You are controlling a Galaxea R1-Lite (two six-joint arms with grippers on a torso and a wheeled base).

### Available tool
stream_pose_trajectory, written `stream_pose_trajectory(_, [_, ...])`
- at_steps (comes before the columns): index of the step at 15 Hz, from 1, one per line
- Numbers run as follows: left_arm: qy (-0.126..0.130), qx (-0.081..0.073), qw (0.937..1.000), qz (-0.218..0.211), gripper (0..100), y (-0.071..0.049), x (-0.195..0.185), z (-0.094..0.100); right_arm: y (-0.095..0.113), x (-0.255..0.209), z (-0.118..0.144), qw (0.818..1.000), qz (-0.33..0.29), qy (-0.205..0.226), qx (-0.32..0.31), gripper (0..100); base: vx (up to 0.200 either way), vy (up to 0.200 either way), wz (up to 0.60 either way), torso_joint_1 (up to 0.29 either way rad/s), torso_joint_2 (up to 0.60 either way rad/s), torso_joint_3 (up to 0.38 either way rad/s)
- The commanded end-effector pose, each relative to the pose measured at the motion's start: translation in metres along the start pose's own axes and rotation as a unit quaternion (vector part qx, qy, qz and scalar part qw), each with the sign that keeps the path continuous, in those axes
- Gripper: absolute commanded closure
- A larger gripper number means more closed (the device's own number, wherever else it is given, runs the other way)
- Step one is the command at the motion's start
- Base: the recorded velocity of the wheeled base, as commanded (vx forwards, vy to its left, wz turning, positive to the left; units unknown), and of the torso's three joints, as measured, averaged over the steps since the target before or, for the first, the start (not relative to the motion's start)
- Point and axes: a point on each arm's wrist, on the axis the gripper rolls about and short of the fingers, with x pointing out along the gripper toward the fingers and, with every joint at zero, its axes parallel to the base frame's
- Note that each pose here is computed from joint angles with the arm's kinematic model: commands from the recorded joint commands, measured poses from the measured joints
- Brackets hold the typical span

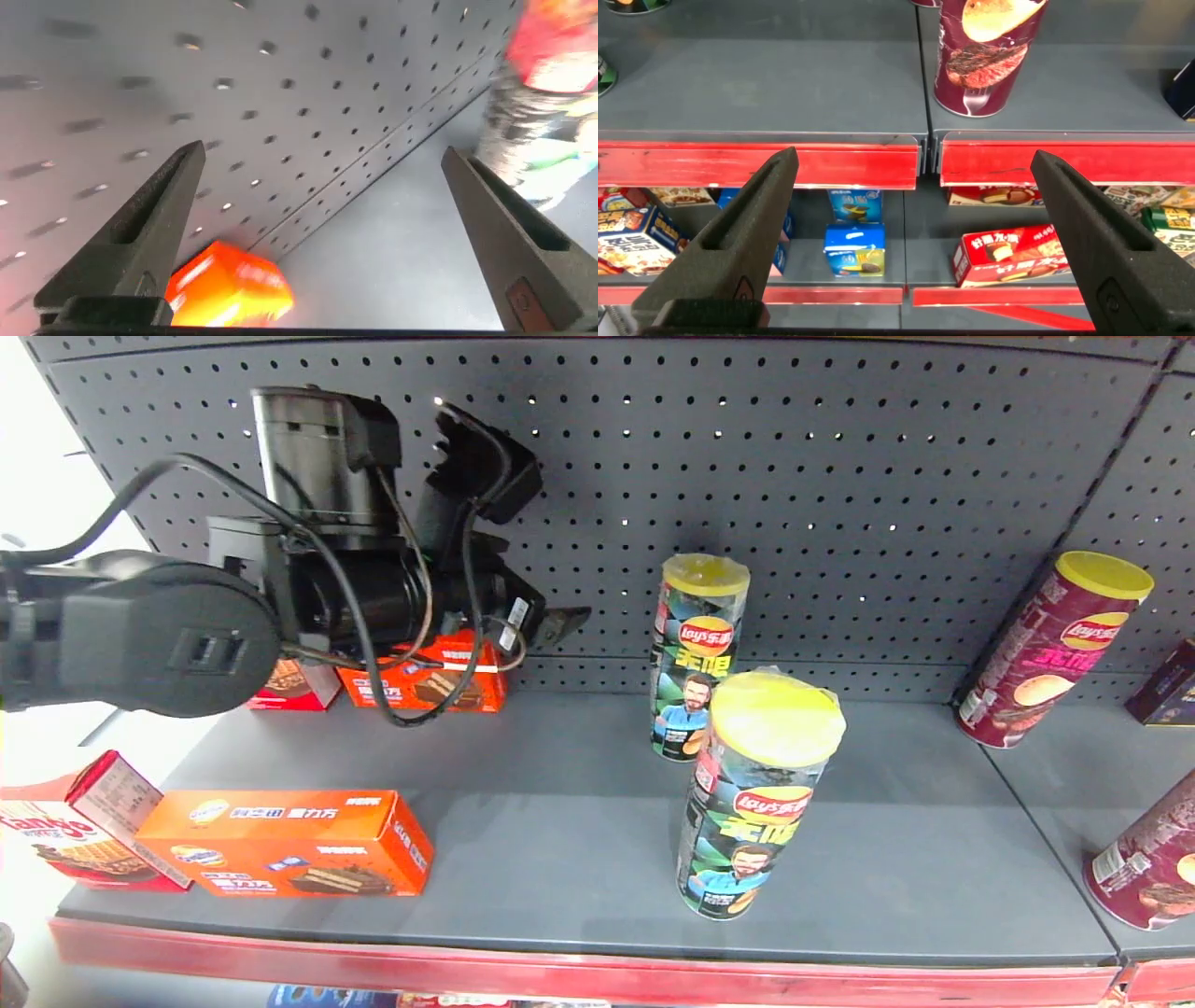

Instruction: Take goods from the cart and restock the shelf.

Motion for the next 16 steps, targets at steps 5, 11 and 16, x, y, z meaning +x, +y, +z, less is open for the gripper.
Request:
stream_pose_trajectory(5, [-0.03,-0.001,0.9995,0.005,0,-0.008,-0.129,-0.001,0.0,0.0,0.0,1.0,0.002,0.001,-0.001,0,0.0,0.0,0.0,0.0,0.0,0.0])
stream_pose_trajectory(11, [-0.03,-0.047,0.9984,0.005,0,-0.028,-0.203,-0.046,0.001,0.0,0.0,1.0,0.014,0.001,-0.004,0,0.0,0.0,0.0,0.0,0.0,0.0])
stream_pose_trajectory(16, [-0.058,-0.069,0.9958,0.013,0,-0.027,-0.202,-0.043,0.001,0.01,0.094,0.999,0.022,-0.012,0.036,0,0.0,0.0,0.0,0.0,0.0,0.0])
